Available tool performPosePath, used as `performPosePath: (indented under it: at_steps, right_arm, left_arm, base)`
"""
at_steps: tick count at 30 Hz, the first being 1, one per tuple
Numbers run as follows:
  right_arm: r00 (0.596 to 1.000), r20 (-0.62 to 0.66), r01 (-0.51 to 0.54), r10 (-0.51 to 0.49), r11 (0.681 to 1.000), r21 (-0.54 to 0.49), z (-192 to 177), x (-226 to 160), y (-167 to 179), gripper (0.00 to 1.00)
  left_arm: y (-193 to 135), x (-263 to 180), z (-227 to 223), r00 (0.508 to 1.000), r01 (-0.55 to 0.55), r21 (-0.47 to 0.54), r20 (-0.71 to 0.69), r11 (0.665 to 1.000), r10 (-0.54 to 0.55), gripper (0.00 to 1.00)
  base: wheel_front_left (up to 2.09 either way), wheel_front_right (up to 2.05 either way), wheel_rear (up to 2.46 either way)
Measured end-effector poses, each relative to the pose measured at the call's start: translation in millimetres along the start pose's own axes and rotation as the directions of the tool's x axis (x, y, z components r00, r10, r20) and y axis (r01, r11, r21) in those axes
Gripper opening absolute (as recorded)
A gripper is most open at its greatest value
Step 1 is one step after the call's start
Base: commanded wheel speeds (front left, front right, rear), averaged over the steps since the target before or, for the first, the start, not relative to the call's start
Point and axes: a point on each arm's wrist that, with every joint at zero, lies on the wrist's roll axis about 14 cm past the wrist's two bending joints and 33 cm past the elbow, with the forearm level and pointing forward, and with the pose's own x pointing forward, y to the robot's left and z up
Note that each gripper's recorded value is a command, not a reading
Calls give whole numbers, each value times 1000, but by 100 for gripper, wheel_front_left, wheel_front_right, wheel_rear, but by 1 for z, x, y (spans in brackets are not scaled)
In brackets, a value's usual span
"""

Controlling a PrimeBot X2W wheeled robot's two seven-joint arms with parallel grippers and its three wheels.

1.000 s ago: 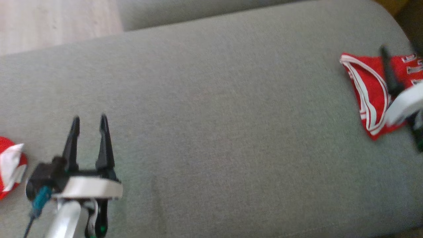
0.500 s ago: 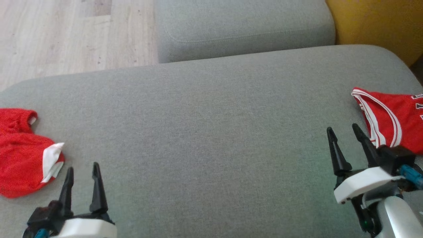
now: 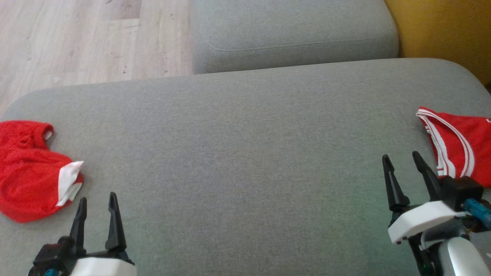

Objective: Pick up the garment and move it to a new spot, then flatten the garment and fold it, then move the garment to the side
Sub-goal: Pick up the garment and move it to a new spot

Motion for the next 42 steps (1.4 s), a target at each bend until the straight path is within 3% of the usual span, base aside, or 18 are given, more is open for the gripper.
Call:
performPosePath:
  at_steps: [5, 12, 19, 21, 26, 31, 42]
  right_arm:
    - [999, -18, -46, 46, 999, 2, -3, 9, 17, 100]
    - [978, -39, -208, 207, 978, -10, -7, 30, 72, 100]
    - [925, -69, -376, 374, 927, -20, -14, 48, 133, 100]
    - [894, -84, -444, 441, 896, -21, -19, 51, 160, 100]
    - [852, -92, -519, 515, 855, -22, -21, 55, 190, 100]
    - [836, -85, -545, 542, 838, -20, -19, 62, 203, 100]
    - [850, -79, -523, 521, 852, -5, -19, 65, 191, 100]
  left_arm:
    - [8, -6, 1, 1000, -26, 5, 4, 1000, 26, 100]
    - [35, -26, 13, 993, -115, -1, 36, 993, 115, 100]
    - [80, -65, 27, 961, -269, 3, 69, 963, 269, 100]
    - [98, -84, 31, 937, -340, 0, 85, 940, 339, 100]
    - [115, -108, 35, 903, -418, -9, 101, 908, 417, 100]
    - [120, -118, 26, 890, -451, -9, 72, 893, 450, 100]
    - [118, -70, 53, 924, -381, -11, 38, 924, 381, 100]
  base:
    - [0, 0, 0]
    - [0, 0, 0]
    - [0, 0, 0]
    - [0, 0, 0]
    - [0, 0, 0]
    - [0, 0, 0]
    - [0, 0, 0]
